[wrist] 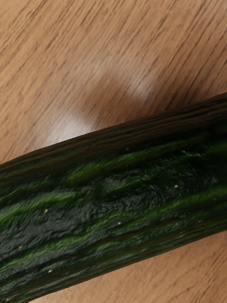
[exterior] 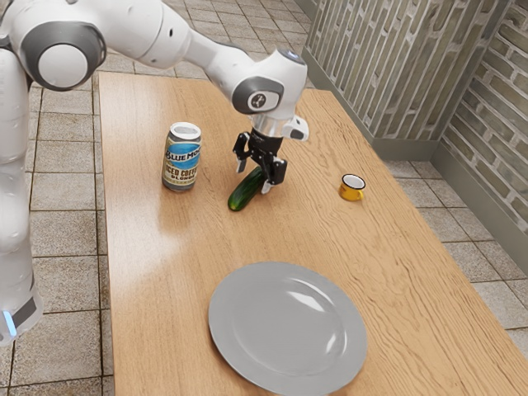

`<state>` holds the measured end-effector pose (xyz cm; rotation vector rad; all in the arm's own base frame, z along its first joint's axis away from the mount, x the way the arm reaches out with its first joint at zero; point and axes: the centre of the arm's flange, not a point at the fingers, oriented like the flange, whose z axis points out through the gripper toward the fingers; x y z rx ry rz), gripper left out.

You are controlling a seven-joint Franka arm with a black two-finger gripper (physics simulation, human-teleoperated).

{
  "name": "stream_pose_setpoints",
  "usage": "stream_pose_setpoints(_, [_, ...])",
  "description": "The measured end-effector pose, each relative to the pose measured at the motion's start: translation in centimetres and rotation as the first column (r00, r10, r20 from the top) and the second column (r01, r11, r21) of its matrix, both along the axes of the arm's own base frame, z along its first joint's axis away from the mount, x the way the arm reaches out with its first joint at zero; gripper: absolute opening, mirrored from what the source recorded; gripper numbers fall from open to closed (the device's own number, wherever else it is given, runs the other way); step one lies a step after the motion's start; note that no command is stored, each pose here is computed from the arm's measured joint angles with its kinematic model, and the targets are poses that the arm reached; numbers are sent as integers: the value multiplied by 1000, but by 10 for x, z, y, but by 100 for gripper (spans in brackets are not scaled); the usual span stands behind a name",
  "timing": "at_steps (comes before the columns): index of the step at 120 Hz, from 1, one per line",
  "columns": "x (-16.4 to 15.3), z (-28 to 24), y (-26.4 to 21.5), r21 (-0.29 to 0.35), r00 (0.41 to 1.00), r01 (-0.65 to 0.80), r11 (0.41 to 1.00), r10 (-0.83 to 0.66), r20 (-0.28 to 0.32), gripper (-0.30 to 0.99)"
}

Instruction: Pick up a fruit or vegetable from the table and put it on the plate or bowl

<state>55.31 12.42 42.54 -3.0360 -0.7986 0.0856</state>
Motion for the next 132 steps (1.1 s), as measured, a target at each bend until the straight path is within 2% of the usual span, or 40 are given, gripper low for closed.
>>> stream_pose_setpoints(53, [2, -11, -1, -14, 1000, -6, 1000, 5, -17, 69])
stream_pose_setpoints(59, [2, -13, -1, -19, 1000, -9, 1000, 9, -18, 63])
stream_pose_setpoints(75, [2, -13, -1, -27, 1000, -15, 1000, 14, -18, 38])
stream_pose_setpoints(89, [2, -14, -1, -27, 1000, -16, 999, 16, -19, 28])
stream_pose_setpoints(109, [1, -9, -2, -26, 1000, -18, 1000, 17, -11, 24])
stream_pose_setpoints(132, [-5, 23, -6, -21, 999, -12, 1000, 13, 35, 21])
